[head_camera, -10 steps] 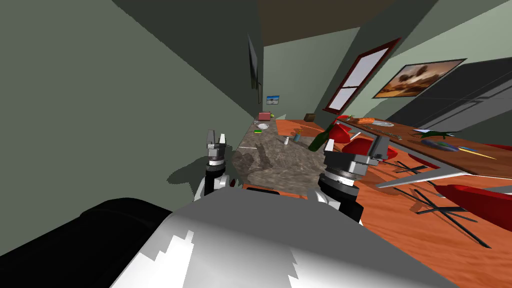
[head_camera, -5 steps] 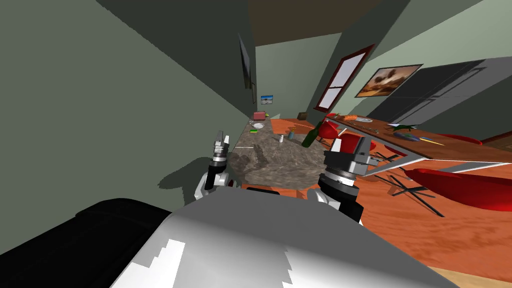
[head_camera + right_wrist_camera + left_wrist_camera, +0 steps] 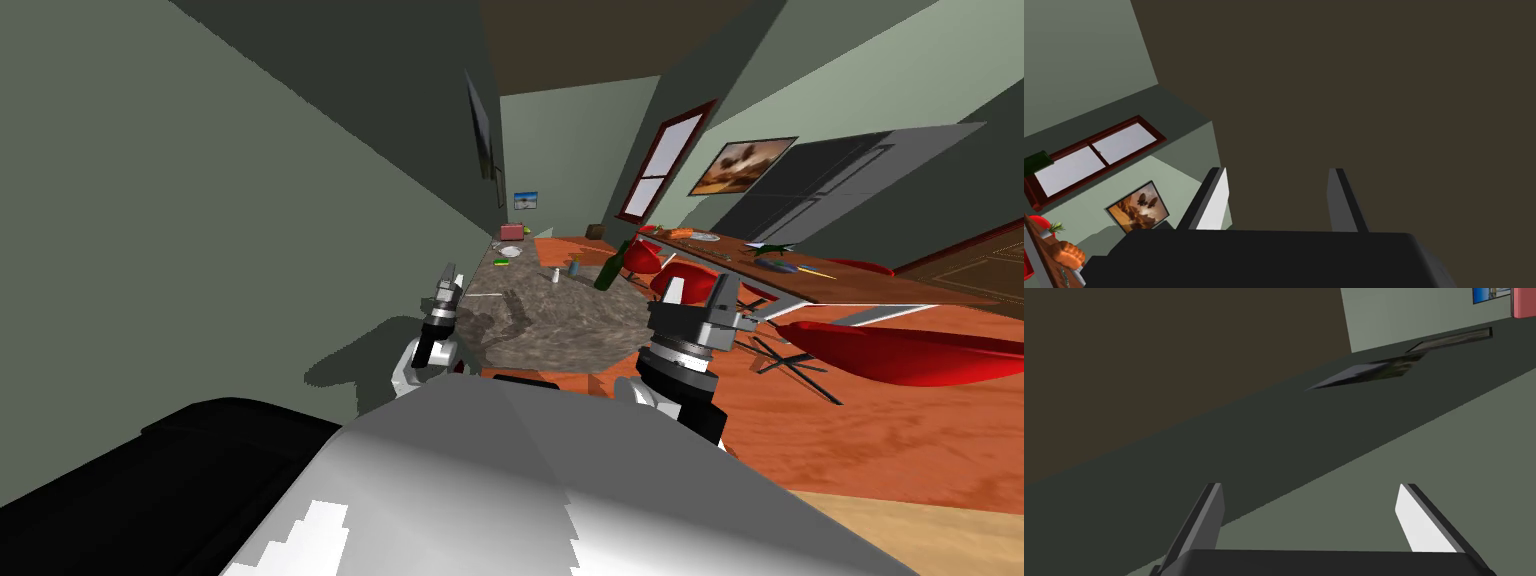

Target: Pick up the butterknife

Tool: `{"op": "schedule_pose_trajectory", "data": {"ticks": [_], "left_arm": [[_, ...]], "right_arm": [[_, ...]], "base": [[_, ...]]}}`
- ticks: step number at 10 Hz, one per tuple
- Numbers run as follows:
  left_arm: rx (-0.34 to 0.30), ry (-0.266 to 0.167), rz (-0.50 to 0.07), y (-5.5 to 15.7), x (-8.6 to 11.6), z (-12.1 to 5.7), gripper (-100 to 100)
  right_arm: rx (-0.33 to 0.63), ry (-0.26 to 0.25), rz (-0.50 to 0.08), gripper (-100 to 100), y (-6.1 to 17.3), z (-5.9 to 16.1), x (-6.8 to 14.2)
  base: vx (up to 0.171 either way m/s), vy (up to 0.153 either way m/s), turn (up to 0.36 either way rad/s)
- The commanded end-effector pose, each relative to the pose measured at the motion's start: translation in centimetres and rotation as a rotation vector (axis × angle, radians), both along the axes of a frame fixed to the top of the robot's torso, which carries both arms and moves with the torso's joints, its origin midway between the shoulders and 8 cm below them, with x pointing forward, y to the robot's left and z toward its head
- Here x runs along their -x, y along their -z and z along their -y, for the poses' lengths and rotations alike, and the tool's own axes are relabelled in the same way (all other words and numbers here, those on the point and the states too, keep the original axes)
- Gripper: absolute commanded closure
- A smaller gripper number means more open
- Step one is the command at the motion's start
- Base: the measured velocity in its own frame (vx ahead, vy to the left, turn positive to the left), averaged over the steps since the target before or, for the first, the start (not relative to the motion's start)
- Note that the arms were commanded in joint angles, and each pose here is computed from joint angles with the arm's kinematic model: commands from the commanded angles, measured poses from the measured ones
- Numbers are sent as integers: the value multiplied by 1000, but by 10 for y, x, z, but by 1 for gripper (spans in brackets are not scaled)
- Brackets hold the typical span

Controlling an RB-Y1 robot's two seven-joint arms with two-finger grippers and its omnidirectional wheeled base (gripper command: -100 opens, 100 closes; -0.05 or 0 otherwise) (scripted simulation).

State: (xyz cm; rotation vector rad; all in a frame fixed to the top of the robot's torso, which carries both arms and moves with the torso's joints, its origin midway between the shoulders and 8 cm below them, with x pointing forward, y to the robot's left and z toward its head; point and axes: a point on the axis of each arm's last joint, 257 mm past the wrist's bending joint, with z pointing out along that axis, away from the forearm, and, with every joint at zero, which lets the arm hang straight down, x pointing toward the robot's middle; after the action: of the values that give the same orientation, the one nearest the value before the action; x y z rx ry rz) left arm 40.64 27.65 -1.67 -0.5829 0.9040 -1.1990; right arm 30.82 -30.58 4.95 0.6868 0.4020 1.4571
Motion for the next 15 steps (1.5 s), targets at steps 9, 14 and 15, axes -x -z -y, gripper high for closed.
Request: {"op": "schedule_pose_trajectory", "data": {"ticks": [9,14,15], "left_arm": [[-16,-42,-278,66,-62,-39,-100],[-20,-90,-427,102,-87,-68,-100],[-24,-104,-462,106,-97,-80,-100]], "right_arm": [[0,0,0,0,0,0,0],[0,0,0,0,0,0,0],[0,0,0,0,0,0,0]], "base": [[-31,-8,-115],[-25,-11,-119],[-28,-20,-230]]}}
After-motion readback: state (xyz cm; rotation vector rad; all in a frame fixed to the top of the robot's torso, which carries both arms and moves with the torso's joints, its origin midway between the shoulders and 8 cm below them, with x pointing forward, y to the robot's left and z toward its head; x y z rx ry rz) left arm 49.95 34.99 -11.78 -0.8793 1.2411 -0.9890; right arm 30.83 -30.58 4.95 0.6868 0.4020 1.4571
